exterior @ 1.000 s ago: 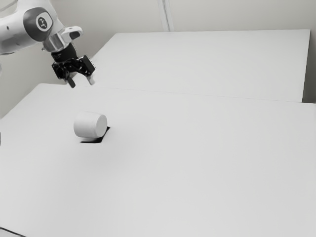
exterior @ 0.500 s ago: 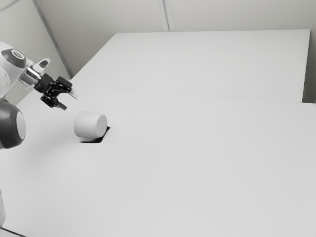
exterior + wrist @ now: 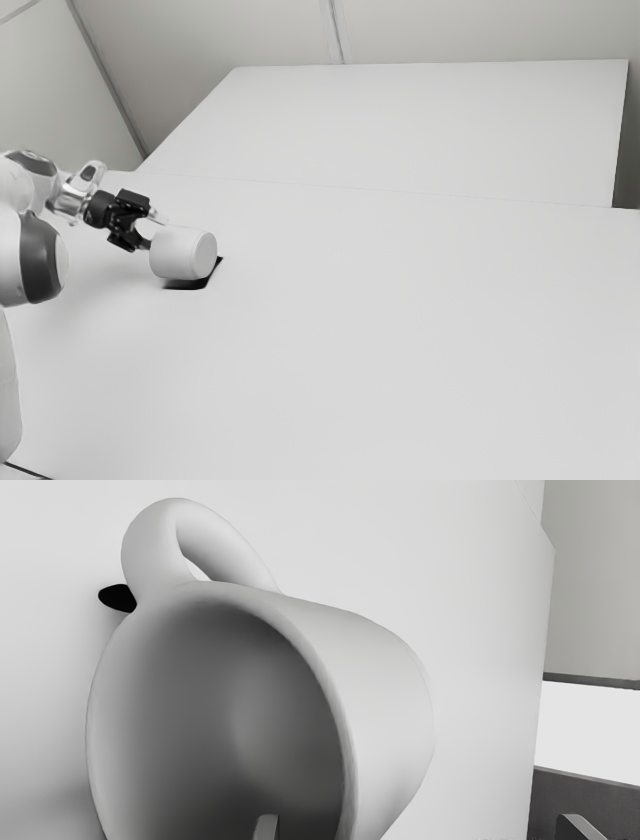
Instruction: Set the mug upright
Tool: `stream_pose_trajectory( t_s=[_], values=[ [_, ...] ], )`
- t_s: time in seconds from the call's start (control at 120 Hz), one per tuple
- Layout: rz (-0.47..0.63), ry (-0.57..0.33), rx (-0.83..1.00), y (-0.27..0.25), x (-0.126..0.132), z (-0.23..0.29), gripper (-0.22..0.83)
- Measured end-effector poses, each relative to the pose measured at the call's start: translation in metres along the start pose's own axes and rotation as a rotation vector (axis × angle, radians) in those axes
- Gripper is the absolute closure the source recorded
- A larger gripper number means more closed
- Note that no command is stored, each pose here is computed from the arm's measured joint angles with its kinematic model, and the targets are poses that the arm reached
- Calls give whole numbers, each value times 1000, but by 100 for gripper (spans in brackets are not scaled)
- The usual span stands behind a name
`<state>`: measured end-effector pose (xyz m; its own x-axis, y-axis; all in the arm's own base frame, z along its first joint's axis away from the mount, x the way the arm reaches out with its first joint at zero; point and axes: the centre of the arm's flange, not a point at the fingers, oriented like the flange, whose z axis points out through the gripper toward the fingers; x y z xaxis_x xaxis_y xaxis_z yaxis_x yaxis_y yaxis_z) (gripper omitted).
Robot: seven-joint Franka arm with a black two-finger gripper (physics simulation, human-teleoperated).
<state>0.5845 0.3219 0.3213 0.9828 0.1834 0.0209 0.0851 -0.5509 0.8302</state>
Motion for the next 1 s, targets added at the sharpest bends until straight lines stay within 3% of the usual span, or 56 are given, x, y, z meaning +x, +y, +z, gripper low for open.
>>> stream_pose_trajectory(
  t_s=[0.3, 0.358, 0.5, 0.6, 0.767, 1.0],
  values=[
    [39, 8, -107, -12, -11, 17, 2],
    [53, 8, -114, -12, -11, 18, 11],
    [73, 7, -127, -13, -14, 20, 46],
    [88, 6, -130, -13, -14, 21, 60],
    [108, 6, -126, -13, -14, 21, 72],
    [191, 18, -108, 18, -3, 11, 78]
  ],
)
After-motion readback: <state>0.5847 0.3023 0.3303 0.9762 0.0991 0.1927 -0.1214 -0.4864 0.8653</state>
